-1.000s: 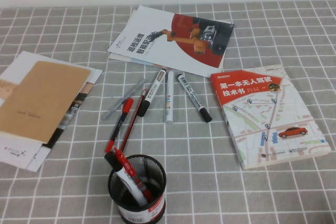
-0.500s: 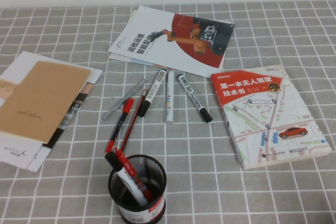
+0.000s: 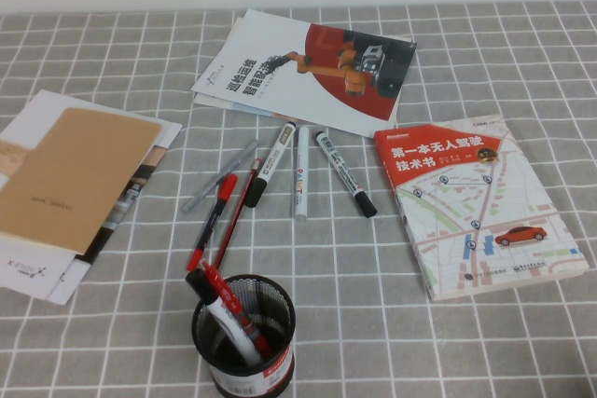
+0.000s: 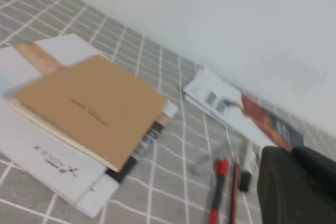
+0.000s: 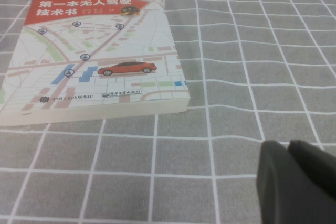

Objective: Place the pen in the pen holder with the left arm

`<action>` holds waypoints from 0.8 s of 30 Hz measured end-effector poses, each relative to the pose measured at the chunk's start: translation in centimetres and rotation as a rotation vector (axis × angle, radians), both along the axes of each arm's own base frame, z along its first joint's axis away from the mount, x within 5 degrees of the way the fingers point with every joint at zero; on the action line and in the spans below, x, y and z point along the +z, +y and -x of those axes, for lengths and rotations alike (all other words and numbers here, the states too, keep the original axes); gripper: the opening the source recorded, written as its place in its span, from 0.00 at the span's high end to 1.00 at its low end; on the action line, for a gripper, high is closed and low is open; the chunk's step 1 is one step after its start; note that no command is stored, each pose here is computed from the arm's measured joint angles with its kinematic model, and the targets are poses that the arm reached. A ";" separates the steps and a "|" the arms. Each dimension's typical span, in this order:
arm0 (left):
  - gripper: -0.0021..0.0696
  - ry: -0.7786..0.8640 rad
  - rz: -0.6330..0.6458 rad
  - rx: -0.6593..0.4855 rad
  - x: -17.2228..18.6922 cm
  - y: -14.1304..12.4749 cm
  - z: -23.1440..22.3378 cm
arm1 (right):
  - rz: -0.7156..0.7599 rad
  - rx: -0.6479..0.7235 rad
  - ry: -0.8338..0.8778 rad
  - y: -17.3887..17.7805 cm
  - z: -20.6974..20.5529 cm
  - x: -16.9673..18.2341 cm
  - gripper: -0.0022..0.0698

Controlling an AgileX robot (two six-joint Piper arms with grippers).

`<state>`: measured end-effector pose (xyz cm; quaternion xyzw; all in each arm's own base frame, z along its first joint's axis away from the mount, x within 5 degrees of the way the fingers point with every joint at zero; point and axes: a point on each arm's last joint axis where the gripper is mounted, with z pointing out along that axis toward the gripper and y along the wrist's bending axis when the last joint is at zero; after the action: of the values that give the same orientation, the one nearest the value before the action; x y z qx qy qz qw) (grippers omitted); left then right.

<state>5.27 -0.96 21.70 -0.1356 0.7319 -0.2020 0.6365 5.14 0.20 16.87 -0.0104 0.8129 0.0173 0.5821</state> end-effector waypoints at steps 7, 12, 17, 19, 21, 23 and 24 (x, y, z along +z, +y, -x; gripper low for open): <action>0.97 0.349 -0.170 -0.160 6.2 -1.1 -2.1 | 0.000 0.000 0.000 0.0 0.0 0.0 0.99; 0.97 0.494 -0.329 -0.314 9.7 -1.7 -5.3 | 0.000 0.000 0.000 0.0 0.0 0.0 0.99; 0.97 0.611 -0.425 -0.440 11.6 -2.3 -9.8 | 0.000 0.000 0.000 0.0 0.0 0.0 0.99; 0.97 0.636 -0.475 -0.486 12.0 -2.4 -11.9 | 0.000 0.000 0.000 0.0 0.0 0.0 0.99; 0.97 0.639 -0.527 -0.525 12.3 -2.5 -13.8 | 0.000 0.000 0.000 0.0 0.0 0.0 0.99; 0.97 0.654 -0.560 -0.556 12.2 -2.6 -15.6 | 0.000 0.000 0.000 0.0 0.0 0.0 0.99; 0.97 0.653 -0.571 -0.566 12.4 -2.6 -16.4 | 0.000 0.000 0.000 0.0 0.0 0.0 0.99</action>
<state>21.67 -3.57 34.11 0.1908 0.9264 -0.1056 0.3071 5.14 0.20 16.87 -0.0104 0.8129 0.0173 0.5821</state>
